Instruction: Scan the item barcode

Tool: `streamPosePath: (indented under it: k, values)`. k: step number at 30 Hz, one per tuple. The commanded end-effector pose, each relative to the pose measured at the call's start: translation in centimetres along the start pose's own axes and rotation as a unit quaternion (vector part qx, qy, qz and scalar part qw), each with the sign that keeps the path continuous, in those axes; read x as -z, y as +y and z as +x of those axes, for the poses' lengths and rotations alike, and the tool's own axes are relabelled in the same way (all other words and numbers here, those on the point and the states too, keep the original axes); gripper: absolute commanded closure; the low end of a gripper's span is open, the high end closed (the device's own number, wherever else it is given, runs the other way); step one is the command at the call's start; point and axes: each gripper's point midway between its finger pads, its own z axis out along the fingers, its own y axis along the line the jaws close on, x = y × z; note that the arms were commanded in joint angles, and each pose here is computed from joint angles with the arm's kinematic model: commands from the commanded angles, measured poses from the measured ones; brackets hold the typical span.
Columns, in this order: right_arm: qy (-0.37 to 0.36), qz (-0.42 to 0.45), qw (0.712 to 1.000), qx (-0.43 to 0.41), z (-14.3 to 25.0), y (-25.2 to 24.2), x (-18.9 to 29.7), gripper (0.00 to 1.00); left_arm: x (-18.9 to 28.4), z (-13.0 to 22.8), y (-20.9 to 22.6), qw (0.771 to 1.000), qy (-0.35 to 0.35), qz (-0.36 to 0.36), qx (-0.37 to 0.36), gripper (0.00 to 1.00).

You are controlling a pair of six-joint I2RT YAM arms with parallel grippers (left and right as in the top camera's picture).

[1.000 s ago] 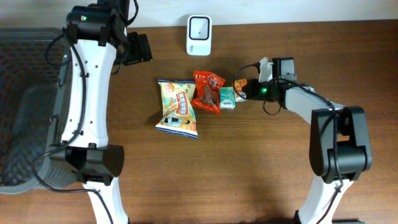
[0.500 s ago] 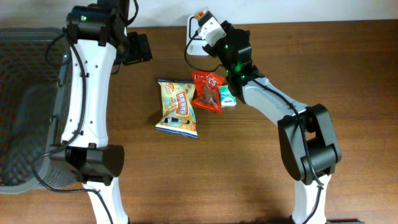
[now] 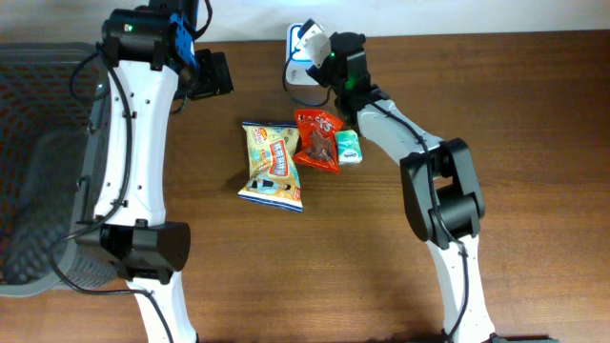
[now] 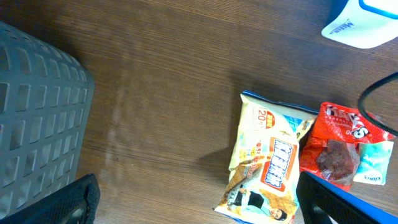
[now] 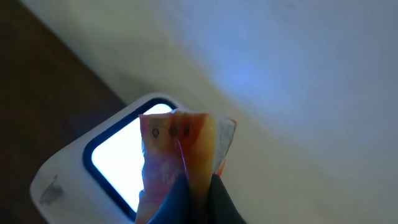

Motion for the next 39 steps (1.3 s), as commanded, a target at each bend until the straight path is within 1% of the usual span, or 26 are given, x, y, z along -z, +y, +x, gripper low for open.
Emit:
streamPosePath:
  k: [1,2,3,4,5,7,9,11,12,15,17,19,20,21,22,23,25,26,28,30,31,32,34,35,37,39]
  values:
    - [-0.007,0.030,1.000,-0.006,-1.0,-0.8,-0.2,0.96,-0.1,0.0,0.0,1.000,0.002,-0.001,-0.008,0.01]
    - [-0.005,0.082,0.996,-0.017,-1.5,-3.0,0.2,0.96,-0.1,0.0,0.0,1.000,0.002,-0.001,-0.008,0.01]
    - [-0.003,0.160,0.986,-0.053,-2.1,-6.3,1.1,0.96,-0.1,0.0,0.0,1.000,0.002,-0.001,-0.008,0.01]
    - [0.002,0.240,0.966,-0.093,-2.3,-10.6,2.8,0.96,-0.1,0.0,0.0,1.000,0.002,-0.001,-0.008,0.01]
    - [0.023,0.307,0.945,-0.108,-1.5,-15.3,4.9,0.96,-0.1,0.0,0.0,1.000,0.002,-0.001,-0.008,0.01]
    - [0.085,0.390,0.906,-0.141,2.4,-21.5,8.6,0.96,-0.1,0.0,0.0,1.000,0.002,-0.001,-0.008,0.01]
    - [0.182,0.411,0.875,-0.180,9.2,-26.0,12.2,0.96,-0.1,0.0,0.0,1.000,0.002,-0.001,-0.008,0.01]
    - [0.283,0.402,0.828,-0.268,19.1,-29.7,17.6,0.96,-0.1,0.0,0.0,1.000,0.002,-0.001,-0.008,0.01]
    - [0.315,0.398,0.808,-0.300,22.8,-30.7,19.8,0.96,-0.1,0.0,0.0,1.000,0.002,-0.001,-0.008,0.01]
    - [0.393,0.370,0.711,-0.451,36.3,-33.3,30.7,0.96,-0.1,0.0,0.0,1.000,0.002,-0.001,-0.008,0.01]
    - [0.400,0.375,0.666,-0.506,41.7,-34.6,37.0,0.96,-0.1,0.0,0.0,1.000,0.002,-0.001,-0.008,0.01]
    - [0.407,0.390,0.633,-0.530,44.9,-34.8,41.3,0.94,-0.1,0.0,0.0,1.000,0.002,-0.001,-0.008,0.01]
    - [0.410,0.405,0.617,-0.536,46.4,-35.1,43.4,0.67,-0.1,0.0,0.0,1.000,0.002,-0.001,-0.008,0.01]
    - [0.413,0.405,0.607,-0.546,47.3,-34.9,44.7,0.48,-0.1,0.0,0.0,1.000,0.002,-0.001,-0.008,0.01]
    - [0.408,0.391,0.606,-0.559,47.7,-34.3,44.7,0.04,-0.1,0.0,0.0,1.000,0.002,-0.001,-0.008,0.01]
    - [0.392,0.357,0.618,-0.581,47.3,-33.4,43.3,0.01,-0.1,0.0,0.0,1.000,0.002,-0.001,-0.008,0.01]
    - [0.352,0.281,0.645,-0.617,45.1,-32.0,39.6,0.01,-0.1,0.0,0.0,1.000,0.002,-0.001,-0.008,0.01]
    - [0.318,0.216,0.670,-0.635,42.6,-30.9,36.4,0.01,-0.1,0.0,0.0,1.000,0.002,-0.001,-0.008,0.01]
    - [0.268,0.099,0.703,-0.652,37.0,-28.0,30.3,0.01,-0.1,0.0,0.0,1.000,0.002,-0.001,-0.008,0.01]
    - [0.240,-0.031,0.721,-0.649,30.4,-23.2,25.0,0.01,-0.1,0.0,0.0,1.000,0.002,-0.001,-0.008,0.01]
    - [0.255,-0.078,0.719,-0.642,27.6,-19.9,22.9,0.09,-0.1,0.0,0.0,1.000,0.002,-0.001,-0.008,0.01]
    - [0.272,-0.118,0.719,-0.628,25.0,-16.5,21.1,0.27,-0.1,0.0,0.0,1.000,0.002,-0.001,-0.008,0.01]
    - [0.304,-0.172,0.733,-0.584,20.9,-10.2,18.0,0.28,-0.1,0.0,0.0,1.000,0.002,-0.001,-0.008,0.01]
    - [0.325,-0.174,0.743,-0.558,20.1,-8.0,17.1,0.28,-0.1,0.0,0.0,1.000,0.002,-0.001,-0.008,0.01]
    - [0.366,-0.191,0.773,-0.482,17.4,-1.2,15.1,0.28,-0.1,0.0,0.0,1.000,0.002,-0.001,-0.008,0.01]
    - [0.377,-0.194,0.790,-0.443,16.0,2.3,14.3,0.39,-0.1,0.0,0.0,1.000,0.002,-0.001,-0.008,0.01]
